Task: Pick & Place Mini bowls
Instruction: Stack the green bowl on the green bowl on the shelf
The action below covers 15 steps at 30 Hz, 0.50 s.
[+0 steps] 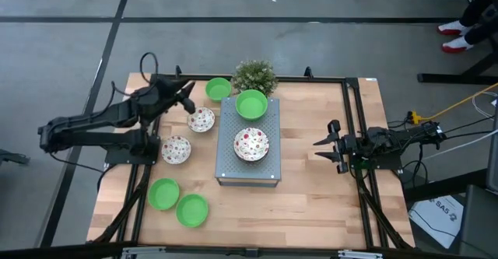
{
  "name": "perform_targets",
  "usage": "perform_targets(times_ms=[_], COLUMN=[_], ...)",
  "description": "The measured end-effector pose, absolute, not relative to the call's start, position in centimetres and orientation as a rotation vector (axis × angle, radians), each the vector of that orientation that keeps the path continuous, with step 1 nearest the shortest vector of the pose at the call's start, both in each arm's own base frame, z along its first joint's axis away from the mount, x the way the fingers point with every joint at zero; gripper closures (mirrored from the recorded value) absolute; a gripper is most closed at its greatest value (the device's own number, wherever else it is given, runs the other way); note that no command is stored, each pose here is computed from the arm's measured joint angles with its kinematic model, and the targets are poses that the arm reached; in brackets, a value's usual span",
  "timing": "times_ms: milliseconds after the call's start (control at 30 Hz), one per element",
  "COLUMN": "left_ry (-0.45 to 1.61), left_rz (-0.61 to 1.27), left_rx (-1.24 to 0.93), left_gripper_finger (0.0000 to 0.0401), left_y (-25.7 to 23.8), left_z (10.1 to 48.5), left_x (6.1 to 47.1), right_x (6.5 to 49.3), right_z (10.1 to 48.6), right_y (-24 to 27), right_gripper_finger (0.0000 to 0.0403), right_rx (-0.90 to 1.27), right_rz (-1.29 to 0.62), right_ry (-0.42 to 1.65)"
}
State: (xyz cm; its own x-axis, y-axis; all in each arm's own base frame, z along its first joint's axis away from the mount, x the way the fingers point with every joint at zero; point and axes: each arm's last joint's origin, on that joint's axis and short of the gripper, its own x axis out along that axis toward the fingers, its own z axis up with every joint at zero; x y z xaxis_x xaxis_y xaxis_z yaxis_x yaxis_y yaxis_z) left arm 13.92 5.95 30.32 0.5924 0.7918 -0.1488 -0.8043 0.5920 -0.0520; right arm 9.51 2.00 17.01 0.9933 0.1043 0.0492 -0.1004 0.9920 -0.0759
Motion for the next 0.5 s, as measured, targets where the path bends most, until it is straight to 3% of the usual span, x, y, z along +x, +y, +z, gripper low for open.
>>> perform_targets(times_ms=[233, 500], left_ry=[0.275, 0.438], left_rz=[0.886, 0.881], left_rx=[-0.139, -0.24], left_gripper_finger=[0.0286, 0.0244], left_y=[8.5, 10.9], left_z=[31.4, 32.1], left_x=[16.6, 18.6], right_x=[9.5, 9.5], right_z=[17.0, 17.0], right_y=[2.0, 2.0], right_gripper_finger=[0.0256, 0.0256], right_rx=[-0.073, -0.073], right_rz=[0.103, 0.102], right_ry=[-0.053, -0.053])
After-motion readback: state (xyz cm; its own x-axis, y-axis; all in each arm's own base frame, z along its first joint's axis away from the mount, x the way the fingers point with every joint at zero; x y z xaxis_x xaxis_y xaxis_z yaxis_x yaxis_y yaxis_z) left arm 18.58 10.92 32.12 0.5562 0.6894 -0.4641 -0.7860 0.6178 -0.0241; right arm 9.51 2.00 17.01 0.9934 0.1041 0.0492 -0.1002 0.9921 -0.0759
